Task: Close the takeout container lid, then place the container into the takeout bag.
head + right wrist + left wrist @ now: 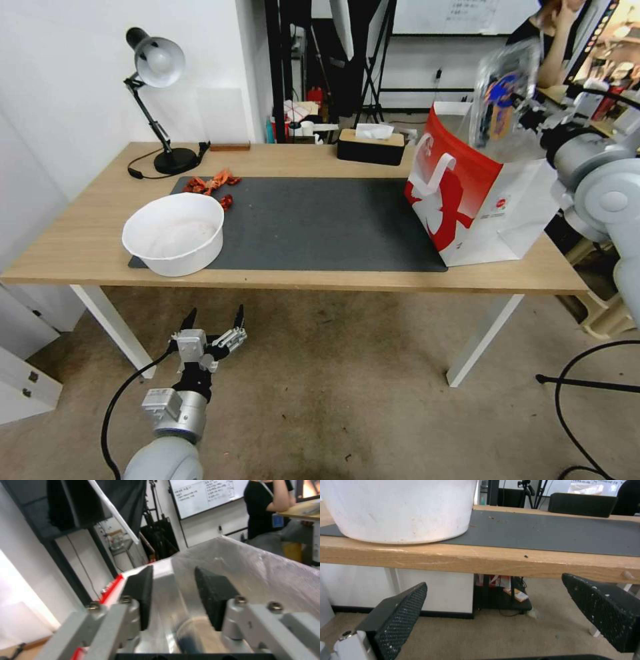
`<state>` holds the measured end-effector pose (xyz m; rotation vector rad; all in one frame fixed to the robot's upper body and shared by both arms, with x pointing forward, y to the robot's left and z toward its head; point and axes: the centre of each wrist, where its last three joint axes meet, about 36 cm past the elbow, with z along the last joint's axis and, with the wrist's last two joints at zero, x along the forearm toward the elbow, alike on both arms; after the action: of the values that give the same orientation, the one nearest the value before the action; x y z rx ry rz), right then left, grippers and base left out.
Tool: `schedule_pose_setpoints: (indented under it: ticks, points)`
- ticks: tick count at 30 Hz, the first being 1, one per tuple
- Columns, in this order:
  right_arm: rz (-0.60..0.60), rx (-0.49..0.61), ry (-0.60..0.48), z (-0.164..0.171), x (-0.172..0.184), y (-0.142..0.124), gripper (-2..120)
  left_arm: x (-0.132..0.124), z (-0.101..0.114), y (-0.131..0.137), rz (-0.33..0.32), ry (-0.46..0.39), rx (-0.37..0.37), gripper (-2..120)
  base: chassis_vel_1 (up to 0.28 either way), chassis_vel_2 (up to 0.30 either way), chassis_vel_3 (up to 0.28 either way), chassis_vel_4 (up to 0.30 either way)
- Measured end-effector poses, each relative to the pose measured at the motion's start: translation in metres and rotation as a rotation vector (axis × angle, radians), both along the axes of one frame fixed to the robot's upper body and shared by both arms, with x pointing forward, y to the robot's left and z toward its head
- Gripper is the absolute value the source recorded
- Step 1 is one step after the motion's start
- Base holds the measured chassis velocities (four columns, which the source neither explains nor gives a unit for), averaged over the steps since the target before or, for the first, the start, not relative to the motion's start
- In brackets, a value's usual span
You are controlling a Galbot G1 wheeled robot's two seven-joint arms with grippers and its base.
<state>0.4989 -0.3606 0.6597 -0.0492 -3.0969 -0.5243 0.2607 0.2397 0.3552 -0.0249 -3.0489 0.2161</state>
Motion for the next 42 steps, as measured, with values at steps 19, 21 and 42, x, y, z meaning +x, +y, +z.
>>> schedule_pose_setpoints:
  ticks: [19,21,42]
  points:
    - [0.256,-0.327,-0.322,-0.048,-0.077,0.028,100,-0.001,0.006,-0.001,-0.033,-0.015,-0.019,100,0.0,0.0,0.0,0.0]
    - [0.268,-0.367,-0.341,-0.064,-0.098,0.036,100,-0.001,0.004,0.001,-0.037,-0.028,-0.029,100,0.0,0.0,0.0,0.0]
    - [0.151,-0.326,-0.179,-0.26,-0.237,0.068,100,-0.001,-0.003,-0.004,-0.034,-0.084,-0.016,100,0.0,0.0,0.0,0.0]
